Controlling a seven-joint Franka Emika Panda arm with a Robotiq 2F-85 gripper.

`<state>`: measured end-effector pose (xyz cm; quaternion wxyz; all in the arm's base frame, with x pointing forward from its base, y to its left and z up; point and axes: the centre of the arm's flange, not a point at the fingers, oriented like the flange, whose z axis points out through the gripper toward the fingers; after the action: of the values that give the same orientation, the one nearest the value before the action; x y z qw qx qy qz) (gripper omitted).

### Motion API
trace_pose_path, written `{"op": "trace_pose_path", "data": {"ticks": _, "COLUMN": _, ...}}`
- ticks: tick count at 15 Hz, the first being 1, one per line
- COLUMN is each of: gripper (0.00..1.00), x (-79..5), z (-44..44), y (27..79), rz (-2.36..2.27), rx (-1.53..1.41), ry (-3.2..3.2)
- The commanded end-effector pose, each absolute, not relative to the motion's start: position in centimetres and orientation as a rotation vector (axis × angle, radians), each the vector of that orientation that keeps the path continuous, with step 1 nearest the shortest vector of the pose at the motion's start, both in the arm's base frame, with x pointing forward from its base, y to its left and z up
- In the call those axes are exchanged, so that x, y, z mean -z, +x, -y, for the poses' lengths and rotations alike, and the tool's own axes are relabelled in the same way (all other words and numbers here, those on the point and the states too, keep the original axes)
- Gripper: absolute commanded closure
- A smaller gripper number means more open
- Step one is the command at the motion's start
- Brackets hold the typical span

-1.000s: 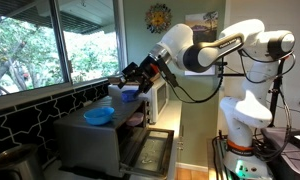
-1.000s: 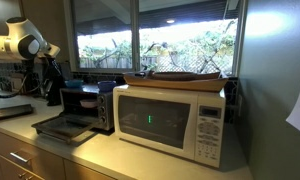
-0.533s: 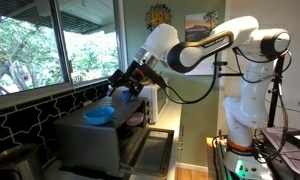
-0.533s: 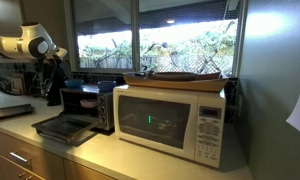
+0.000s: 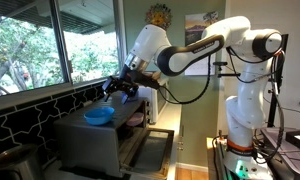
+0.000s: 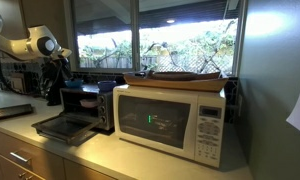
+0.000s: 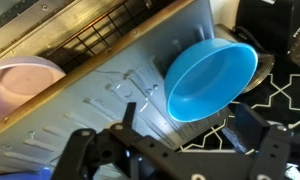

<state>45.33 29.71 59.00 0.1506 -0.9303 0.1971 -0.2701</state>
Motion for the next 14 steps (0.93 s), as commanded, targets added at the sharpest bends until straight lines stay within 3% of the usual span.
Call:
{"op": "trace_pose_path", "data": {"ticks": 1, "gripper": 0.08, "x": -58.3, "z": -31.3, "y": 46.1, "rz": -0.607, "rx": 0.754, "ry": -2.725}}
{"op": "trace_pose_path", "data": {"ticks": 5, "gripper": 0.32, "x": -57.1, "z": -32.0, "y": 46.4, "rz": -0.622, "rx": 0.721, "ry": -2.747}}
{"op": "trace_pose_path", "data": {"ticks": 7, "gripper": 0.26, "x": -56.6, "z": -32.2, "y": 46.5, "rz": -0.627, "rx": 0.715, "ry": -2.753}}
{"op": "trace_pose_path", "data": {"ticks": 8, "gripper": 0.17, "x": -56.4, "z": -32.3, "y": 46.6, "rz": -0.63, "rx": 0.713, "ry": -2.757}}
{"op": "trace_pose_path", "data": {"ticks": 10, "gripper": 0.18, "x": -56.1, "z": -32.5, "y": 46.7, "rz": -0.634, "rx": 0.711, "ry": -2.766}}
{"op": "trace_pose_path", "data": {"ticks": 11, "gripper": 0.4, "x": -56.1, "z": -32.5, "y": 46.8, "rz": -0.639, "rx": 0.708, "ry": -2.769}}
{"op": "trace_pose_path", "data": {"ticks": 14, "gripper": 0.52, "x": -56.2, "z": -32.3, "y": 46.8, "rz": -0.664, "rx": 0.712, "ry": -2.77}}
